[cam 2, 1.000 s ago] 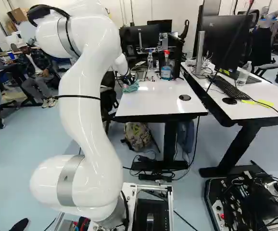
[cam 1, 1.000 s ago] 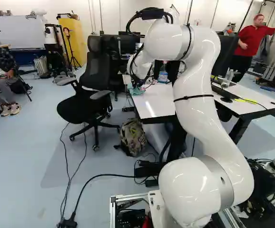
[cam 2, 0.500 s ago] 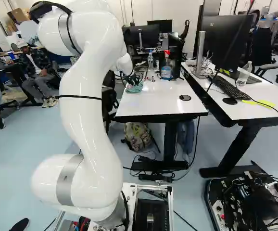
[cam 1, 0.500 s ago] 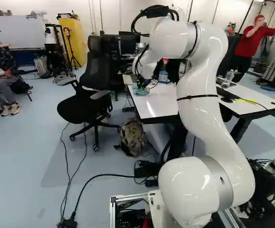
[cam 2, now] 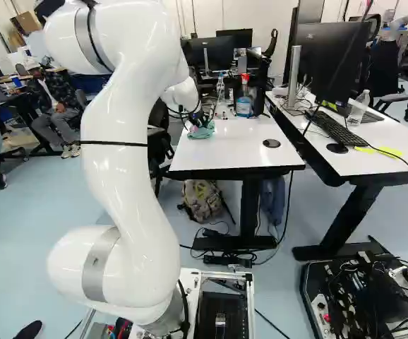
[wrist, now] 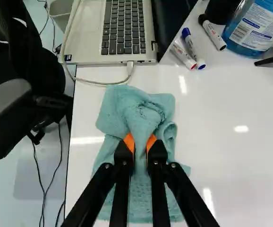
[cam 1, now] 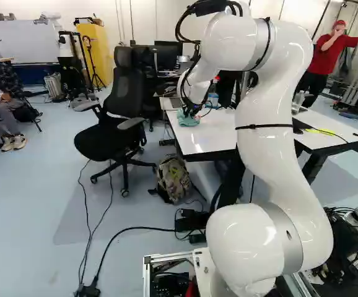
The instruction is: Clean the table with the green towel
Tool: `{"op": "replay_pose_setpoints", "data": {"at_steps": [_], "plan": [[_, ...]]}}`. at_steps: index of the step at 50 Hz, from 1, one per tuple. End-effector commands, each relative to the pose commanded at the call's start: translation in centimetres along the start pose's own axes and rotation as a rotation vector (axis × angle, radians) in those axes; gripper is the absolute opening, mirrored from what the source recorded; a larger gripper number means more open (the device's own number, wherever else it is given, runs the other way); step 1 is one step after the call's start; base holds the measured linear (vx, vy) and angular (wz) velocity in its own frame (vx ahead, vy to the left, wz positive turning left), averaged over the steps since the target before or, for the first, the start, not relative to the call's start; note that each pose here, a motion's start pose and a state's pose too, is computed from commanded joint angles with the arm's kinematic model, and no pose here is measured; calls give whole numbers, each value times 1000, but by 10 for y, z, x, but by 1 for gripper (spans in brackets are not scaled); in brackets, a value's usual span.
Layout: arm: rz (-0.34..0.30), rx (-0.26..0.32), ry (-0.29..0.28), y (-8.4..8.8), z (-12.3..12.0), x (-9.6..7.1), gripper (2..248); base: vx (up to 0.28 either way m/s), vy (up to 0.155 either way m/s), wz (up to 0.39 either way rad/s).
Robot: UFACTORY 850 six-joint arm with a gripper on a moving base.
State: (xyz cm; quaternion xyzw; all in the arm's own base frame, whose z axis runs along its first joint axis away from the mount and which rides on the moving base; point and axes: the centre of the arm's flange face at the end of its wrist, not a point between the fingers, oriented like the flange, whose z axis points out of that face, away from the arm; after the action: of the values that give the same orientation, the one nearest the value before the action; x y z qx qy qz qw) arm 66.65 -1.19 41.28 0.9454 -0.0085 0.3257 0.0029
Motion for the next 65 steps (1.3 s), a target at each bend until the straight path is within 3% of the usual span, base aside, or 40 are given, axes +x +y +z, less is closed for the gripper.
{"op": "replay_pose_setpoints", "data": {"at_steps": [16,34,50,65], "plan": [[-24,19,-15,-20,-13,-13,48,0,0,0],[-53,41,-2,-45,-3,-3,48,0,0,0],[-49,39,22,-43,17,17,48,0,0,0],[-25,20,32,-23,24,25,48,0,0,0]]}}
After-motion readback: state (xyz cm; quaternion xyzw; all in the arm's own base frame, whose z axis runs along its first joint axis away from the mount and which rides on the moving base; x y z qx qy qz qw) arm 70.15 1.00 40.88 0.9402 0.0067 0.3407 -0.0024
